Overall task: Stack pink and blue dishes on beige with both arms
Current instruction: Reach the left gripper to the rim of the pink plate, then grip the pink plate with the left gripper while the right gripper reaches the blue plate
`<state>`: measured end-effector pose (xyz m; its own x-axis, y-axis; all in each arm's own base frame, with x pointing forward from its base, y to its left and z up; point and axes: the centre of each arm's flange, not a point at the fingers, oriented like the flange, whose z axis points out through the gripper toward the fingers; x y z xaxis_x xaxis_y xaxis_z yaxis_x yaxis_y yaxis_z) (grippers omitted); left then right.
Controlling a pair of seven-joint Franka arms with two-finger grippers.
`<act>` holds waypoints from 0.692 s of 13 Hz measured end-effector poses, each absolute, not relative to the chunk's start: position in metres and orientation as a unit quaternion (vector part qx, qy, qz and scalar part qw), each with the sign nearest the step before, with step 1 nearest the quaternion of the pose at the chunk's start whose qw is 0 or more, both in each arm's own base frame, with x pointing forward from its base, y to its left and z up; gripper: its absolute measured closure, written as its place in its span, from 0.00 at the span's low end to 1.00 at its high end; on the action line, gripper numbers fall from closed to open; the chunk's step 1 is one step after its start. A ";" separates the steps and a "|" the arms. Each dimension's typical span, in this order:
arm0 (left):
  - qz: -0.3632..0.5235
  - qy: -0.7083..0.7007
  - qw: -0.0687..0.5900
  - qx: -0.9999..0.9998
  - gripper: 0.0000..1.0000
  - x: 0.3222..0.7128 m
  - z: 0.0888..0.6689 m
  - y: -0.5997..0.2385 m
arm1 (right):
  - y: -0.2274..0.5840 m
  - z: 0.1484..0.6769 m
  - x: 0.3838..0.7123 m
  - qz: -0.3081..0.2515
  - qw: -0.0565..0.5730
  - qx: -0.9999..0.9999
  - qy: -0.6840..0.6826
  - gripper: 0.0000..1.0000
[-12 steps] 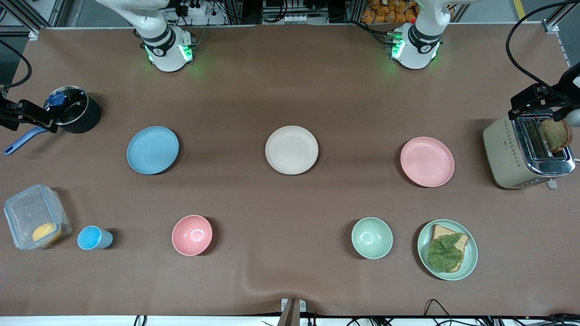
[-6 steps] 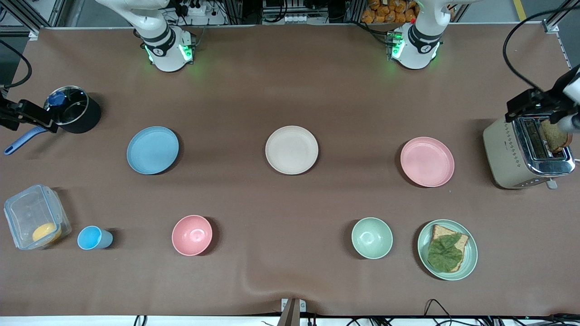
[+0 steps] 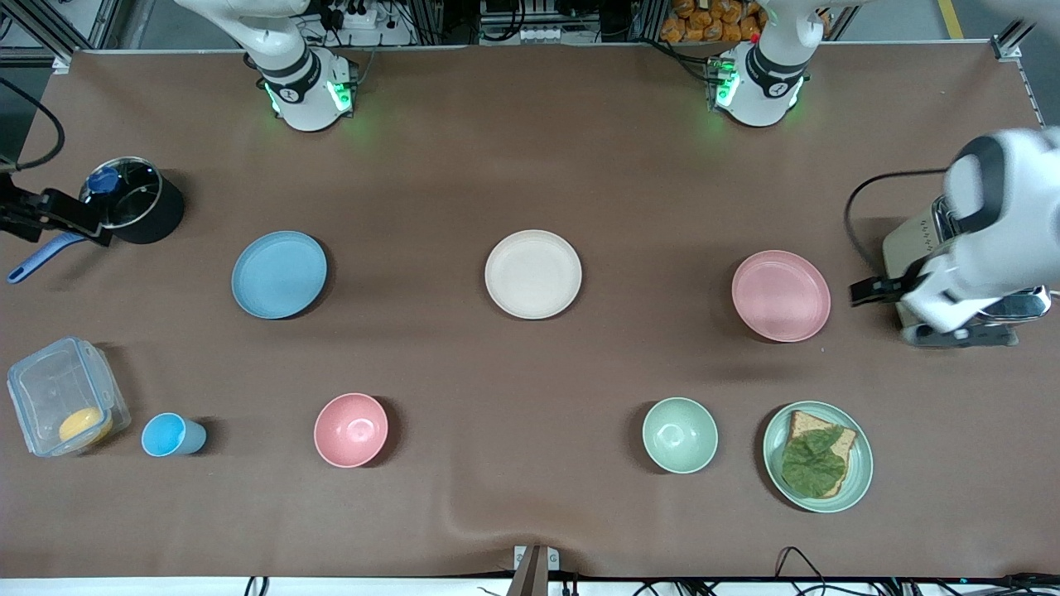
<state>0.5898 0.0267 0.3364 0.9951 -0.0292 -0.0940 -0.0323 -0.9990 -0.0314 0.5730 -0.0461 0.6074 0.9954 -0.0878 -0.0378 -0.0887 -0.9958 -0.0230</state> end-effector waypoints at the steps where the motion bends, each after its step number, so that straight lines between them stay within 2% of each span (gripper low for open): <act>1: 0.050 0.010 0.014 -0.999 0.00 0.580 0.298 0.035 | -0.047 0.594 0.578 0.031 0.013 -0.998 0.045 0.00; 4: 0.094 -0.017 0.005 -0.995 0.00 0.553 0.217 0.071 | -0.067 0.532 0.589 0.109 0.018 -0.992 0.055 0.00; 5: 0.103 -0.020 0.003 -0.994 0.00 0.550 0.203 0.075 | -0.078 0.507 0.591 0.128 0.022 -0.990 0.052 0.00; 7: 0.115 -0.020 0.001 -0.993 0.06 0.547 0.189 0.074 | -0.104 0.457 0.592 0.143 0.033 -0.989 0.032 0.00; 9: 0.119 -0.019 0.000 -0.993 0.30 0.547 0.184 0.073 | -0.123 0.410 0.584 0.144 0.041 -0.989 0.012 0.00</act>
<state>0.5465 0.0730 0.1843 0.9711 0.0372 -0.2359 0.0373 -0.9993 -0.0043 0.5840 -0.1226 0.4104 0.9581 -0.0117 -0.2861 -0.0352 -0.9964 -0.0773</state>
